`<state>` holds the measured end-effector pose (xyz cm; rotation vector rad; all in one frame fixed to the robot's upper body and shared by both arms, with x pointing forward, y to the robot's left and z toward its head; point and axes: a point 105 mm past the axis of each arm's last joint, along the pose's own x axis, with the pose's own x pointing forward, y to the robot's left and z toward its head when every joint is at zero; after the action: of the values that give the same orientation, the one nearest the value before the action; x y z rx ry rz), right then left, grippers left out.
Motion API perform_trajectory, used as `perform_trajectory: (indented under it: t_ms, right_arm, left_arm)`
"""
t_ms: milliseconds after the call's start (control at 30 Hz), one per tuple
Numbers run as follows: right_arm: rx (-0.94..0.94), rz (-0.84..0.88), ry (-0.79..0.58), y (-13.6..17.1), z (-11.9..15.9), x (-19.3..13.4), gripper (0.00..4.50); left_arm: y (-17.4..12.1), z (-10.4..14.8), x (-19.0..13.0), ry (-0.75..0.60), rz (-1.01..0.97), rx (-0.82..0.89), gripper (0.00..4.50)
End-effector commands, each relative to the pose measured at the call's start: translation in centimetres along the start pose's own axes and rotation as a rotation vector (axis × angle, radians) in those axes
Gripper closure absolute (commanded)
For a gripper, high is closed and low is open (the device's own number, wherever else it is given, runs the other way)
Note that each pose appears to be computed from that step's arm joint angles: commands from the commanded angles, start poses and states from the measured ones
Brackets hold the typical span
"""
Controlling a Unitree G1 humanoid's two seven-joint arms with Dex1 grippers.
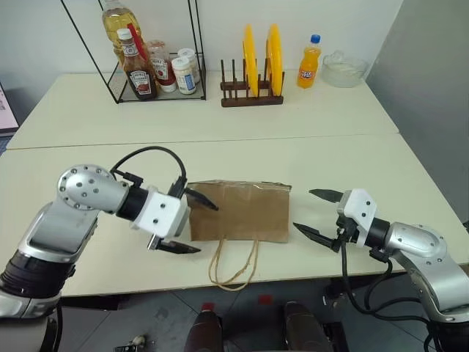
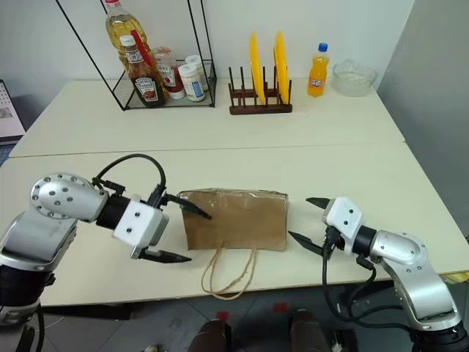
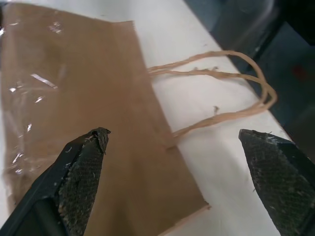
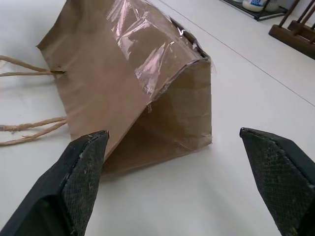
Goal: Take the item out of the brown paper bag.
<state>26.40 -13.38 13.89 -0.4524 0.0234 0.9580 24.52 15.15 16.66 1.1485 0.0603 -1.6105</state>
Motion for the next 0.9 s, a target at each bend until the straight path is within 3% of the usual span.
perform_trajectory:
  t_ms: [33,500,900]
  right_arm:
    - [-0.035,0.006,-0.025,0.0,0.7,-0.6,0.03]
    - [-0.027,-0.021,0.009,0.2,0.4,-1.4,0.03]
    - [-0.031,0.005,0.026,0.3,-0.1,-1.7,0.03]
  left_arm:
    - [-1.2,0.2,0.7,0.011,-0.039,0.084,0.0]
    - [-0.5,-0.7,5.3,-0.118,0.24,0.042,0.0]
    - [1.4,-1.4,1.0,-0.047,0.268,0.067,0.0]
